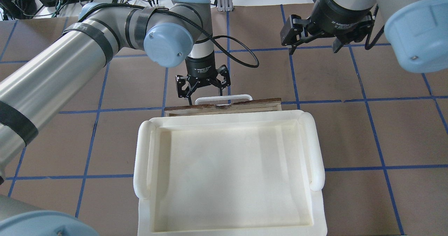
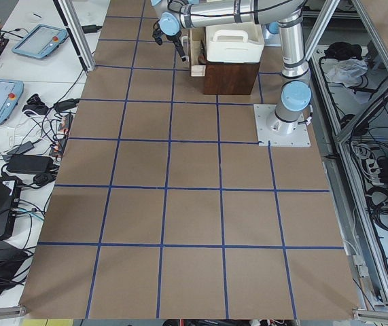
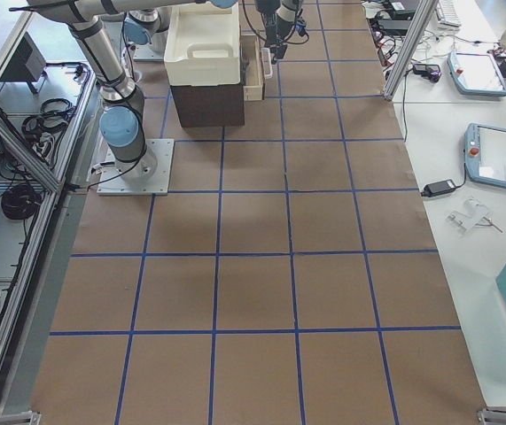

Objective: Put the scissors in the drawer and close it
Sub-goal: 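Push the drawer closed with the left gripper, away from the robot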

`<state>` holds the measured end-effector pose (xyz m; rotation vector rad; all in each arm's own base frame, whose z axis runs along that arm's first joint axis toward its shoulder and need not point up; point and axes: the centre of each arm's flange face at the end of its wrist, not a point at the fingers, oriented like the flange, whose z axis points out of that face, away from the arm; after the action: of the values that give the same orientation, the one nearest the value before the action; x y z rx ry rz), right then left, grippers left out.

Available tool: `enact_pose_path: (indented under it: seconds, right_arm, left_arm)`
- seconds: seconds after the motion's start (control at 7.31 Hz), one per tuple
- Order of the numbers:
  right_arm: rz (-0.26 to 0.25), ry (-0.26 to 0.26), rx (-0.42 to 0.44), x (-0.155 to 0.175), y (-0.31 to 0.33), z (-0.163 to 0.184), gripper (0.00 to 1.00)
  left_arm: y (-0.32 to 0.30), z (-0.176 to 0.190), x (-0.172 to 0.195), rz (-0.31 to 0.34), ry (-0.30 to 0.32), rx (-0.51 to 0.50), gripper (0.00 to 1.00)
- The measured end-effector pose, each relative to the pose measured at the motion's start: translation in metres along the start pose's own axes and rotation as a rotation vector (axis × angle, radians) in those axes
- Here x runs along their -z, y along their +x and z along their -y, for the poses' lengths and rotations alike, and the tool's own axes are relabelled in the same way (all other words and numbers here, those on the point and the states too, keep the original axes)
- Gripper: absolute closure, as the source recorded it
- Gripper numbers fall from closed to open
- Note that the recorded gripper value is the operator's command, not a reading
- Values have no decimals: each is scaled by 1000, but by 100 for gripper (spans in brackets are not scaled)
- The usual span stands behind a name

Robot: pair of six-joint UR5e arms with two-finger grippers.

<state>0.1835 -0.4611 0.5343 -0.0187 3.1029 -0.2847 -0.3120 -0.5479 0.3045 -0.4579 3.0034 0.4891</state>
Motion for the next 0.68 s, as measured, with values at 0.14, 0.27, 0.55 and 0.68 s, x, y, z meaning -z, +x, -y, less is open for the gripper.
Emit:
enact_pose_path:
  seconds: [0.14, 0.27, 0.55, 0.68]
  right_arm:
    - [1, 0, 0, 0, 0, 0, 0]
    - [2, 0, 1, 0, 0, 0, 0]
    - [2, 0, 0, 0, 0, 0, 0]
    - [2, 0, 0, 0, 0, 0, 0]
  left_arm:
    - [-2, -2, 1, 6, -7, 2, 0]
    - [-4, -3, 1, 14, -16, 3, 0]
    - [-5, -7, -3, 31, -45, 4, 0]
    - [-6, -9, -5, 41, -61, 5, 0]
